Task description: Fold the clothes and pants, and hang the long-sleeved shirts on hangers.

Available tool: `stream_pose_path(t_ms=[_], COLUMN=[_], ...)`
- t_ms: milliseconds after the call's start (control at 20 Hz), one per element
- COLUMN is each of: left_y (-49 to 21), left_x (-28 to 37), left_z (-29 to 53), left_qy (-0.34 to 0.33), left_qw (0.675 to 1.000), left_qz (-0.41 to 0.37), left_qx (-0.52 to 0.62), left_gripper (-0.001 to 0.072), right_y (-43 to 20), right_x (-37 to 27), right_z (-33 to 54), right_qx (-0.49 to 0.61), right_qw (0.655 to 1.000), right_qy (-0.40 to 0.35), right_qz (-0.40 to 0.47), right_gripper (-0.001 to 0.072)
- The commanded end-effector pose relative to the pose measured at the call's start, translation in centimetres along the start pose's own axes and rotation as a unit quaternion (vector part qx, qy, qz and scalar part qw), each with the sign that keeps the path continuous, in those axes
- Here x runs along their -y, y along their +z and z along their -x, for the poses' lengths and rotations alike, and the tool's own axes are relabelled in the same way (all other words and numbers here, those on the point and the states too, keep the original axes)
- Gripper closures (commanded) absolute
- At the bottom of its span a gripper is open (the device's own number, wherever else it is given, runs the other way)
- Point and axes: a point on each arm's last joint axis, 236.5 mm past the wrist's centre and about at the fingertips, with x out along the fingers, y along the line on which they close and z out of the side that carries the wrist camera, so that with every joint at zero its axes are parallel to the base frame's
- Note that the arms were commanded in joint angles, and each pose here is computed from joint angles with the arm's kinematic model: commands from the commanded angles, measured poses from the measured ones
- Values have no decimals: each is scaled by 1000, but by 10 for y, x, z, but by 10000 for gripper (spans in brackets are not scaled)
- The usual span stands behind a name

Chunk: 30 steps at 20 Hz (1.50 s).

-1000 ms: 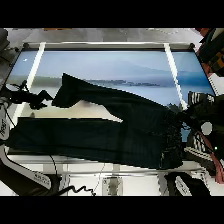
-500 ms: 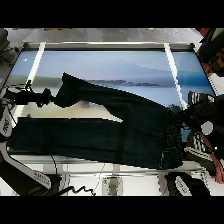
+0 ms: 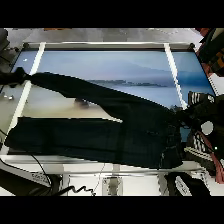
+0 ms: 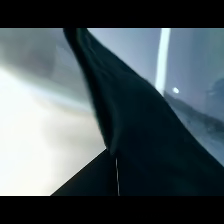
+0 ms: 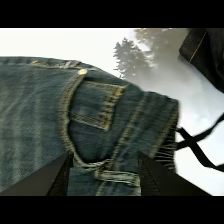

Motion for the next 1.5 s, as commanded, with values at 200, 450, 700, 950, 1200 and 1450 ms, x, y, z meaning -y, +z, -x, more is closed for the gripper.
stream_pose_path(t_ms=[200,450,700,950,1200,1450], left_y=[-52,-22,40,-44,-68,-85], left_x=[-113,-170,-142,-192,-214,-194], left_z=[55,83,102,101,114,128], left_qy=[194,260,177,263,307,299], left_qw=[974,964,975,963,946,943], left_qz=[-30,44,48,24,20,65], left_qx=[-110,-7,128,-53,-105,-135], left_gripper=[679,678,678,677,3,56], right_y=[-11,-24,-25,-27,-28,-12], right_x=[3,-2,-2,-1,-2,-4], right_z=[1,2,2,2,2,12], right_qx=[-25,-52,-53,-57,-60,-51], right_qw=[1000,999,999,998,998,996], right_qy=[-6,3,3,2,5,4], right_qz=[1,-14,-14,-14,25,70], right_gripper=[257,257,257,256,136,132])
